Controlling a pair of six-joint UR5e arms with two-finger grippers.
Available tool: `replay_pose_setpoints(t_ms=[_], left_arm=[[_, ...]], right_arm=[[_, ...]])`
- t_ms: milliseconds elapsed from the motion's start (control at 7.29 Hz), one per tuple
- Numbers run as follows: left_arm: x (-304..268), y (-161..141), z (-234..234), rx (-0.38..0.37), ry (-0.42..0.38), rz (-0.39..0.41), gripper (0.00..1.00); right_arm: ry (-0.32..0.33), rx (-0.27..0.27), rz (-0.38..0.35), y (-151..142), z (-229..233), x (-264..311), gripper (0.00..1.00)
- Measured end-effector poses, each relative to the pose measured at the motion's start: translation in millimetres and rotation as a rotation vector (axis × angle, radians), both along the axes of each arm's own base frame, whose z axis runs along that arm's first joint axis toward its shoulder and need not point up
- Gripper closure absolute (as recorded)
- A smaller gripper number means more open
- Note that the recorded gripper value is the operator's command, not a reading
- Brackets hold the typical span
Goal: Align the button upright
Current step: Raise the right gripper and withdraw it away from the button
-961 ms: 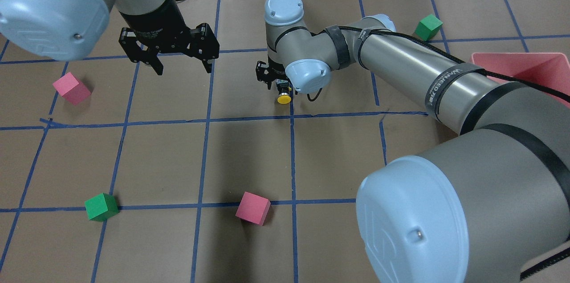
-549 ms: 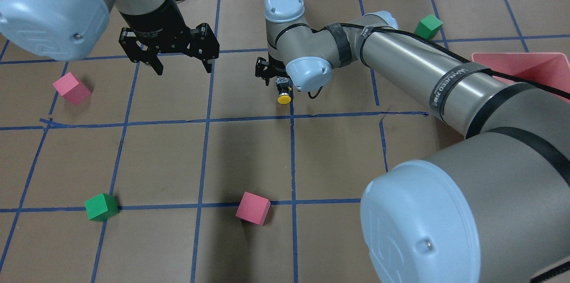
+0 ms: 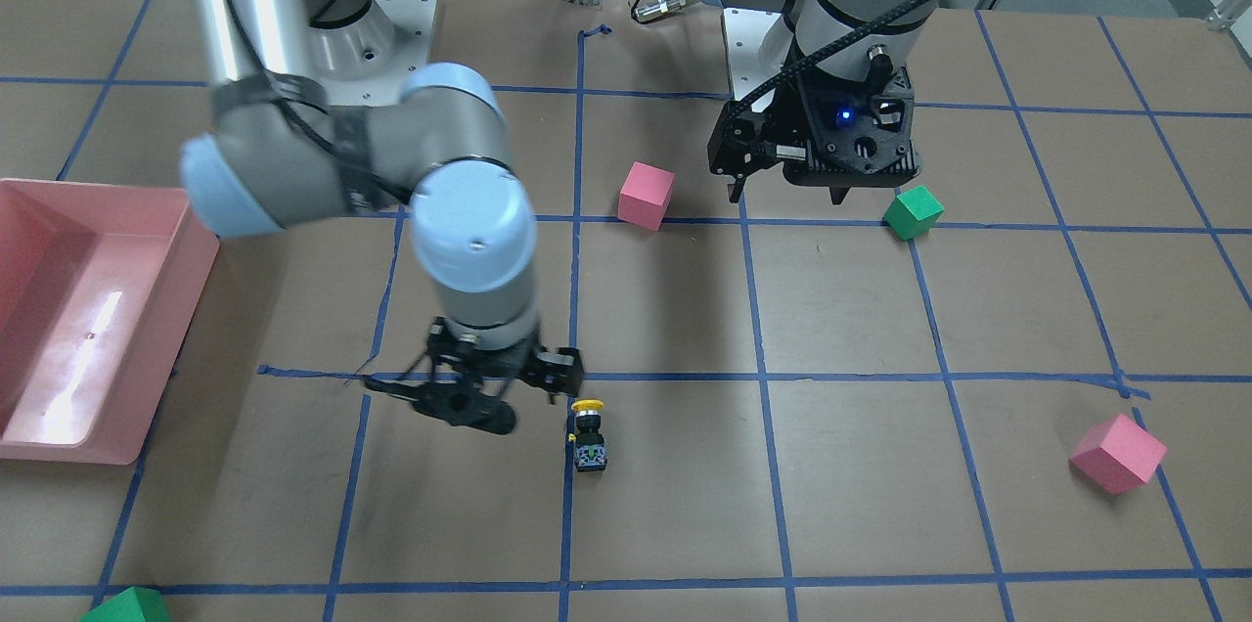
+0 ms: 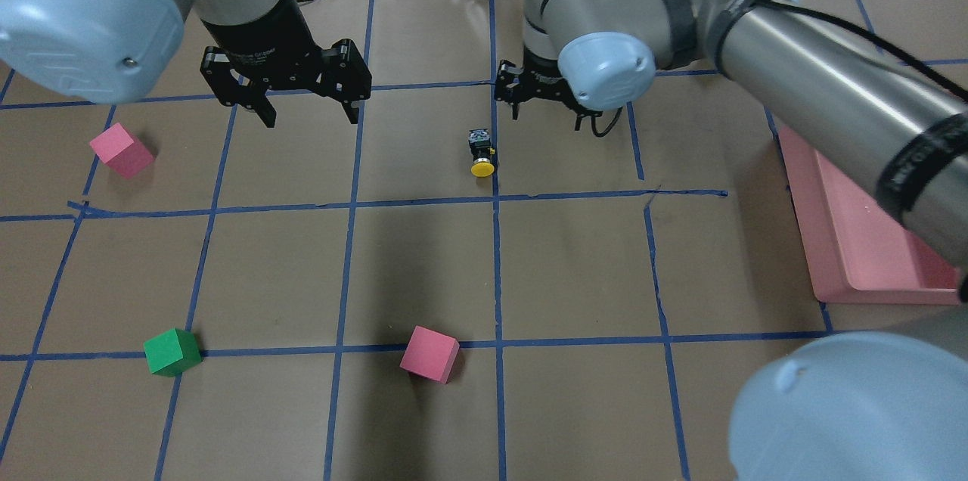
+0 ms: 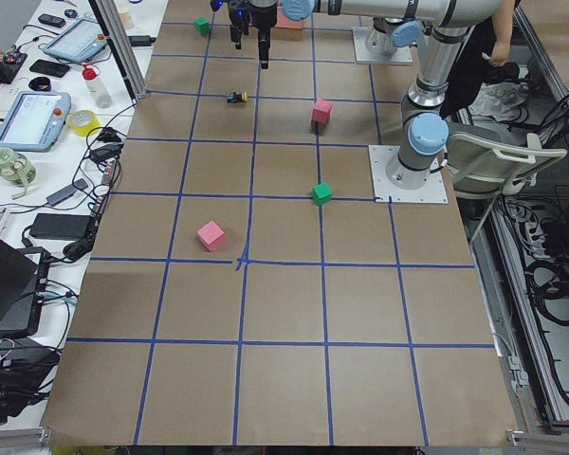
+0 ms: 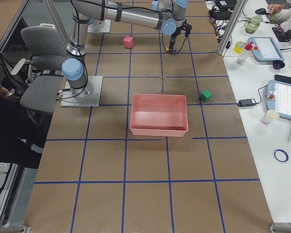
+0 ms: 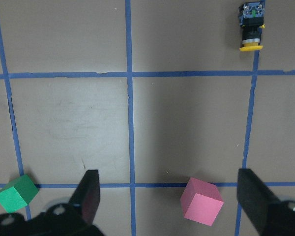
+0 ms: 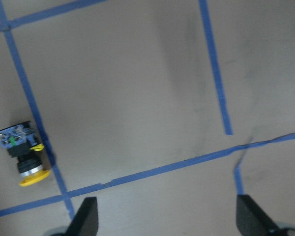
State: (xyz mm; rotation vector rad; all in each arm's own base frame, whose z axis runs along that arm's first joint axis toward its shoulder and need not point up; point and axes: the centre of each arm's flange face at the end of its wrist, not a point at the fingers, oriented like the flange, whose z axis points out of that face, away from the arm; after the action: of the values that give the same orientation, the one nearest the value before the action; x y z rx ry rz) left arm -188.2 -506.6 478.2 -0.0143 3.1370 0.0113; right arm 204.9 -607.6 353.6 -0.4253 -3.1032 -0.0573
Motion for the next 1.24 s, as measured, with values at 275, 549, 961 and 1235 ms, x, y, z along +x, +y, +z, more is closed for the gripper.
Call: replay_pose_setpoints(t_ms=[275, 549, 961, 1235], left_arm=[[0, 0, 0, 0.0, 0.0, -0.001, 0.0], [0, 0, 0, 0.0, 0.0, 0.0, 0.0], [0, 0, 0, 0.001, 0.001, 0.0, 0.0], [0, 0, 0, 0.001, 0.001, -0.001, 0.0]], right_arm=[[0.021, 0.078, -0.072, 25, 53, -76, 0.0], [0.004, 0.159, -0.131, 44, 74, -129, 0.0], [-0.071, 0.092, 0.126, 56, 109, -141, 0.0], [-0.07, 0.06, 0.198, 71, 128, -126, 0.0]])
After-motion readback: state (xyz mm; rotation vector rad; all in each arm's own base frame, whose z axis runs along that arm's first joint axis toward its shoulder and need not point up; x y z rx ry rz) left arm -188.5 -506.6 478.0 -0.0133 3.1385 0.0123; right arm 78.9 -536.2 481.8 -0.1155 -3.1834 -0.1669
